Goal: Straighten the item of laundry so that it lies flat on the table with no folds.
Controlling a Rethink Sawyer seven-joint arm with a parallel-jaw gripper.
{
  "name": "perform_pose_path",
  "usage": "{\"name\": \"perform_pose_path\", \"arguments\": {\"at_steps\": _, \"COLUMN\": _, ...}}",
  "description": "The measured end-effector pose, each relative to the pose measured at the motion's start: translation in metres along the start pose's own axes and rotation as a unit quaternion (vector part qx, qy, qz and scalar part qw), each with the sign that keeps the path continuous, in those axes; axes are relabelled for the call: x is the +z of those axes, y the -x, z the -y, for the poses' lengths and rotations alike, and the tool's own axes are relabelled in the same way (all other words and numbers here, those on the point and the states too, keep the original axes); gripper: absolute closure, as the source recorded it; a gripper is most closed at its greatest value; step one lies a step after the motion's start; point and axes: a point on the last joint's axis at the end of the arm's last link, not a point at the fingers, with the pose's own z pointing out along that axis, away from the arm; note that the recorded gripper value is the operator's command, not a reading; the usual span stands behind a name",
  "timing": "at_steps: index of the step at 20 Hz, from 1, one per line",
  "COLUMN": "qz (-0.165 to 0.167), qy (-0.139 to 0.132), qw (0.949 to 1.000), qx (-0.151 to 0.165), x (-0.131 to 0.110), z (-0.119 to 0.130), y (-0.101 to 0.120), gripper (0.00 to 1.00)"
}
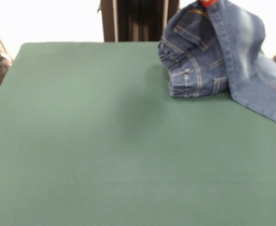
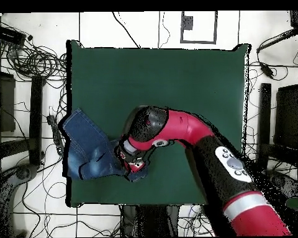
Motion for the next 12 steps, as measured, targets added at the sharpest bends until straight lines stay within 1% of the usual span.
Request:
{"name": "perform_pose_path", "arguments": {"at_steps": 2, "qz": 0.000, "qy": -0.006, "qw": 1.0000, "qx": -0.005, "x": -0.003, "z": -0.004, "y": 0.002, "gripper": 1.00}}
{"name": "perform_pose_path", "arguments": {"at_steps": 3, "qz": 0.001, "qy": -0.013, "qw": 0.9998, "qx": -0.011, "x": -0.008, "z": -0.010, "y": 0.005, "gripper": 1.00}}
{"name": "perform_pose_path", "arguments": {"at_steps": 6, "qz": 0.000, "qy": -0.018, "qw": 0.9997, "qx": -0.016, "x": -0.013, "z": -0.017, "y": 0.009, "gripper": 1.00}}
{"name": "perform_pose_path", "arguments": {"at_steps": 8, "qz": 0.003, "qy": -0.021, "qw": 0.9996, "qx": -0.019, "x": -0.021, "z": -0.026, "y": 0.018, "gripper": 1.00}}
{"name": "perform_pose_path", "arguments": {"at_steps": 12, "qz": 0.018, "qy": -0.022, "qw": 0.9993, "qx": -0.025, "x": -0.029, "z": -0.041, "y": 0.033, "gripper": 1.00}}
